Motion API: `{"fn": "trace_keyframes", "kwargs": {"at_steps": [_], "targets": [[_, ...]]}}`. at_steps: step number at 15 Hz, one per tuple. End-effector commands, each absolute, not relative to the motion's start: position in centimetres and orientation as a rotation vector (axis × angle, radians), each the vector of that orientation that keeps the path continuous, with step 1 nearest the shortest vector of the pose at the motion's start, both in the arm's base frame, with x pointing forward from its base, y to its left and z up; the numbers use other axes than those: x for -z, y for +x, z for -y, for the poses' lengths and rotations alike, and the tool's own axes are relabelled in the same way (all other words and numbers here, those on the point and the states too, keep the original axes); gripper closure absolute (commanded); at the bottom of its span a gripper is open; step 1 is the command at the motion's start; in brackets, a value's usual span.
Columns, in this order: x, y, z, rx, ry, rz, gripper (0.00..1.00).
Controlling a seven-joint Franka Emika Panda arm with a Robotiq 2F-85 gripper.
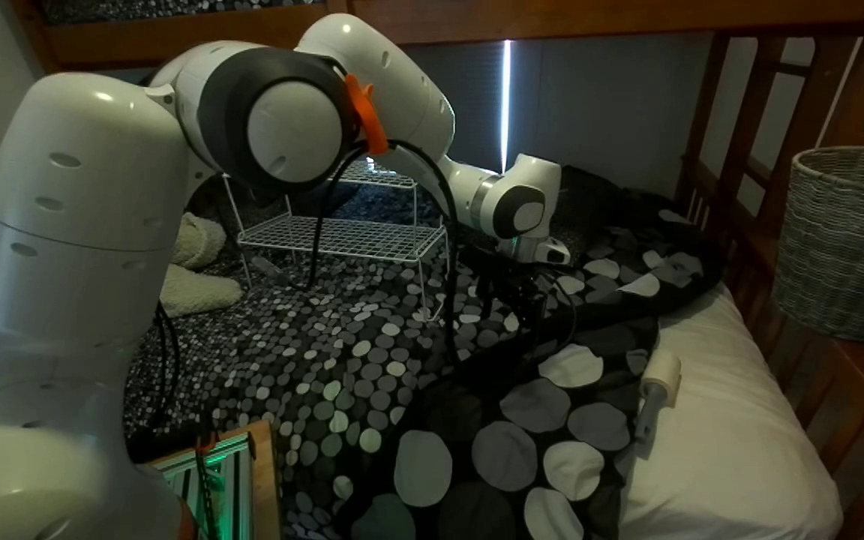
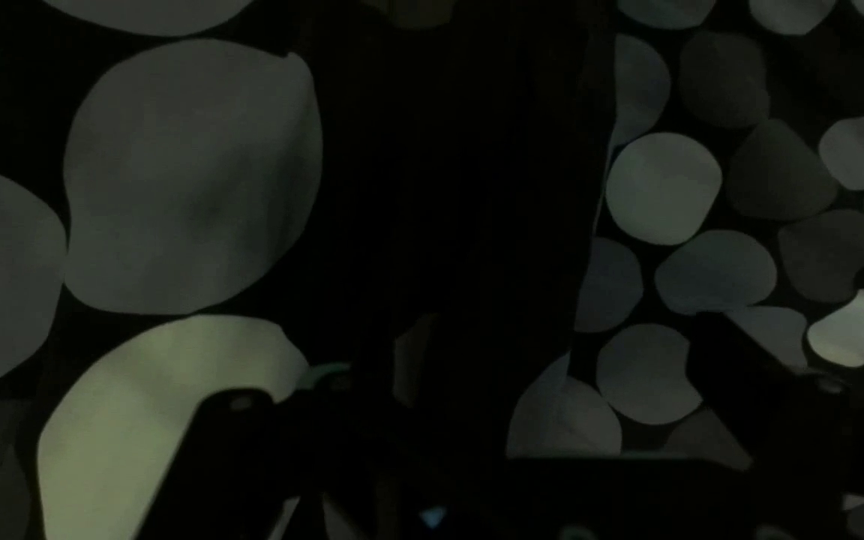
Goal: Pick up the lint roller and put it on the white bed sheet on the bed, cover the lint roller with the black duvet cover
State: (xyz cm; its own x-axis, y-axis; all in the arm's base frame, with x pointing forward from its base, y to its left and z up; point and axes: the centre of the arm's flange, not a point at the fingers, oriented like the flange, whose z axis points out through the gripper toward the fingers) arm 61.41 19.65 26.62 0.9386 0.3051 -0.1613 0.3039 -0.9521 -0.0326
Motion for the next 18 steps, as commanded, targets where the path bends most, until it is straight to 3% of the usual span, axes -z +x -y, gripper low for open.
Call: {"fn": "trace_keyframes", "kwargs": {"at_steps": [1,8,9,10,18], "targets": [[-24.0,60.2,-19.1,-0.256,-3.112,0.492,0.0],[-21.2,60.4,-19.3,-0.218,-3.091,0.476,0.0],[-20.9,60.4,-19.4,-0.215,-3.09,0.477,0.09],[-20.7,60.4,-19.5,-0.221,-3.087,0.479,0.28],[-20.6,60.2,-18.9,-0.237,-3.095,0.516,0.89]]}}
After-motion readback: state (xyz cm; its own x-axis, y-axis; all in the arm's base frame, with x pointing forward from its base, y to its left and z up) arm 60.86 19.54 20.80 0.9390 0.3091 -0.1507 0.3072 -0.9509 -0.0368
